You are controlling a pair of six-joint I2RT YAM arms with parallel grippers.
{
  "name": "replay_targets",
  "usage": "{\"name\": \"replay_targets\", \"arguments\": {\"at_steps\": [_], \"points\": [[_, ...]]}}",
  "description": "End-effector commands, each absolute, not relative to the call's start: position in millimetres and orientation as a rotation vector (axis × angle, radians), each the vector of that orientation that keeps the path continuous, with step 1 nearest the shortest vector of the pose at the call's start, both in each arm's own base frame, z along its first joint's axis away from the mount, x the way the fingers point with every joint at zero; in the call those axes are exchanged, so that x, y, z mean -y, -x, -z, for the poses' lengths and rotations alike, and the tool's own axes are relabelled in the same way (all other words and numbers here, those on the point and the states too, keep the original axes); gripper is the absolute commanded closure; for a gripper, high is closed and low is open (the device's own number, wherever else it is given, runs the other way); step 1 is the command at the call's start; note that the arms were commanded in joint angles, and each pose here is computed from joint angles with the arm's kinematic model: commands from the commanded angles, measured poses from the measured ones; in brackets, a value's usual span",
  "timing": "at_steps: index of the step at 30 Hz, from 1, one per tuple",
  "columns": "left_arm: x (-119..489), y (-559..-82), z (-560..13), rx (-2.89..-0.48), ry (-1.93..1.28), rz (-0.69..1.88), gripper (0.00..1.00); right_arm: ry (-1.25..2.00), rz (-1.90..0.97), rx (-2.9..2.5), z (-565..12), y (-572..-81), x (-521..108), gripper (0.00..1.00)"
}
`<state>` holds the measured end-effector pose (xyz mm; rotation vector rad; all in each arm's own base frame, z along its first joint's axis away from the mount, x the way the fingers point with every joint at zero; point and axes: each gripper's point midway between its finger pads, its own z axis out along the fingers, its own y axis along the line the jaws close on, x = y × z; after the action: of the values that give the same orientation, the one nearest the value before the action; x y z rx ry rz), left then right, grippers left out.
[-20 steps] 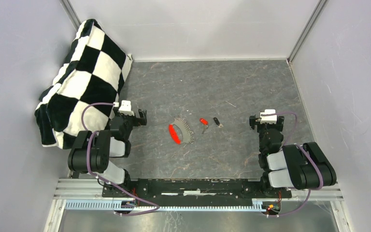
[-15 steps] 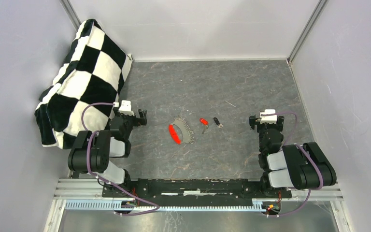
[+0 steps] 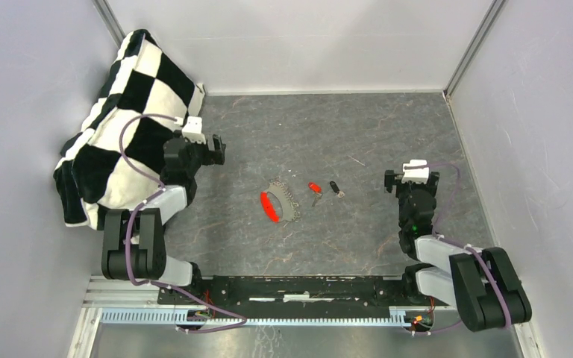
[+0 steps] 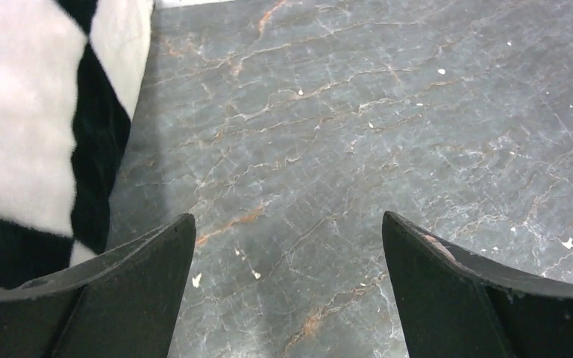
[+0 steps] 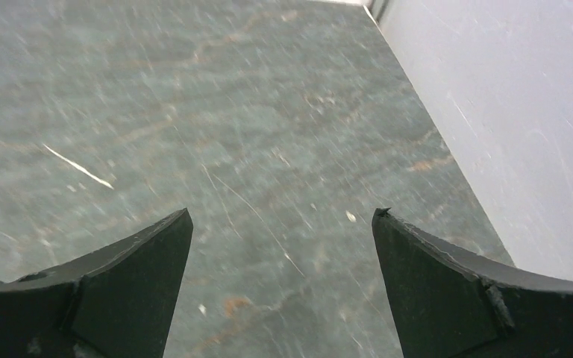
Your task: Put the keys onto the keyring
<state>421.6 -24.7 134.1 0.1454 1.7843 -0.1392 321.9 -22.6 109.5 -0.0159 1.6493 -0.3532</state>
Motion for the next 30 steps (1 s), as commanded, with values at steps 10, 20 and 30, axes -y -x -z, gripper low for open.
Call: {"name": "replay_targets", "arguments": {"at_steps": [10,20,30], "points": [[51.5,-371.8,-93.1,-2.221,-0.473,0.303,0.00,0.000,-0.200,-1.890,-123.8,-389.7,-80.9,0.02],[64.8,-361.2,-105.6,-2.255,-0.524,0.410,0.00,0.508,-0.198,-1.914,-126.3,-403.1,-222.2,0.02],[88.3,-339.1,-100.0,-2.279,-0.600,0.497,0.01,1.031,-0.524,-1.885,-85.6,-385.4,-364.4,0.18]]}}
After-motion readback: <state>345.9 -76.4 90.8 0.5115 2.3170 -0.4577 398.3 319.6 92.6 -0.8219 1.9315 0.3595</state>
